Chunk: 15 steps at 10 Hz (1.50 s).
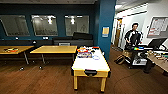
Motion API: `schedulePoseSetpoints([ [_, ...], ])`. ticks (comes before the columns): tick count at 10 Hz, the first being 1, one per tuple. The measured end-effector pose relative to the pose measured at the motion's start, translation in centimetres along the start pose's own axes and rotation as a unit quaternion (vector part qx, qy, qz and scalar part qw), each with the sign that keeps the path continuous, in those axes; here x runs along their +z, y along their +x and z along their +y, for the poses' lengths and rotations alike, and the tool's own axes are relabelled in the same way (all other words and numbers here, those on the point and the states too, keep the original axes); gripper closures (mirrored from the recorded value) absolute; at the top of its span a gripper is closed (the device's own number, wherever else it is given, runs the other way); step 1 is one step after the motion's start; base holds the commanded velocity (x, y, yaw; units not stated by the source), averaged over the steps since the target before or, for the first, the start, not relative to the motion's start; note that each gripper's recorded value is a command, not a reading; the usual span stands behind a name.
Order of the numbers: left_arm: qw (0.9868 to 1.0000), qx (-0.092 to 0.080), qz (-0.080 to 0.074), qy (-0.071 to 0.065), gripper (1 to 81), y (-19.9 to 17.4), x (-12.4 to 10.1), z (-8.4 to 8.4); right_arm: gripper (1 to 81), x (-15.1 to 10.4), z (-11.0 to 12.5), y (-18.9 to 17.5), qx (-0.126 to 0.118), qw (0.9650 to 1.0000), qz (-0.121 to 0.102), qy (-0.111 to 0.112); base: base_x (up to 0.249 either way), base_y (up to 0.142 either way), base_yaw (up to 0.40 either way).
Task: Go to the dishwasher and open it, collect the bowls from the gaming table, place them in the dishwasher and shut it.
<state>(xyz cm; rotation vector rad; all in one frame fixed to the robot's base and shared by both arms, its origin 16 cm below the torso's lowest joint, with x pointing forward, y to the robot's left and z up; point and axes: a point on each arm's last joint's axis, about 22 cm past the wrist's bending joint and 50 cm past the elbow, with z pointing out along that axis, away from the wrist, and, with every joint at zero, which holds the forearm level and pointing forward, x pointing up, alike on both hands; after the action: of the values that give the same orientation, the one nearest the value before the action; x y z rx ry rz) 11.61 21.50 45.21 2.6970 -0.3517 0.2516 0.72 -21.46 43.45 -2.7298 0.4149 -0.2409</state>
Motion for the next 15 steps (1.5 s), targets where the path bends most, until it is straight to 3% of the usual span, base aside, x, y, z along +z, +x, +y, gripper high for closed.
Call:
schedulePoseSetpoints([
  [2, 0.9997, -0.008, 0.009, 0.020, 81.1, 0.0, 0.2, -1.4, 81.1, 0.0, 0.1, 0.0, 0.000, 1.0000, 0.000, -0.001, 0.000, 0.000, 0.000],
  [3, 0.9996, -0.012, 0.015, 0.021, 81.1, 0.1, 0.5, -1.2, 81.1, 0.0, 0.0, 0.0, 0.000, 1.0000, 0.000, -0.001, 0.000, 0.000, 0.000],
  [5, 0.9996, -0.020, 0.018, 0.012, 81.1, -0.4, 0.9, 0.1, 81.1, 0.0, 0.1, 0.0, 0.000, 1.0000, 0.000, -0.001, 0.000, 0.000, 0.000],
  [12, 0.9995, -0.019, 0.019, 0.013, 81.1, -0.3, 0.8, -0.2, 81.1, 0.0, 0.0, 0.0, 0.000, 1.0000, 0.000, -0.001, 0.000, 0.000, -0.122],
  [14, 0.9996, -0.021, 0.013, 0.013, 81.1, -1.3, 0.8, 0.0, 81.1, 0.0, 0.0, 0.3, -0.001, 1.0000, 0.002, 0.000, 0.000, 0.000, -0.281],
  [15, 0.9995, -0.019, 0.019, 0.014, 81.1, -0.2, 0.9, -0.2, 81.1, 0.0, 0.0, -0.4, 0.001, 1.0000, -0.002, -0.001, 0.000, 0.000, -0.290],
])
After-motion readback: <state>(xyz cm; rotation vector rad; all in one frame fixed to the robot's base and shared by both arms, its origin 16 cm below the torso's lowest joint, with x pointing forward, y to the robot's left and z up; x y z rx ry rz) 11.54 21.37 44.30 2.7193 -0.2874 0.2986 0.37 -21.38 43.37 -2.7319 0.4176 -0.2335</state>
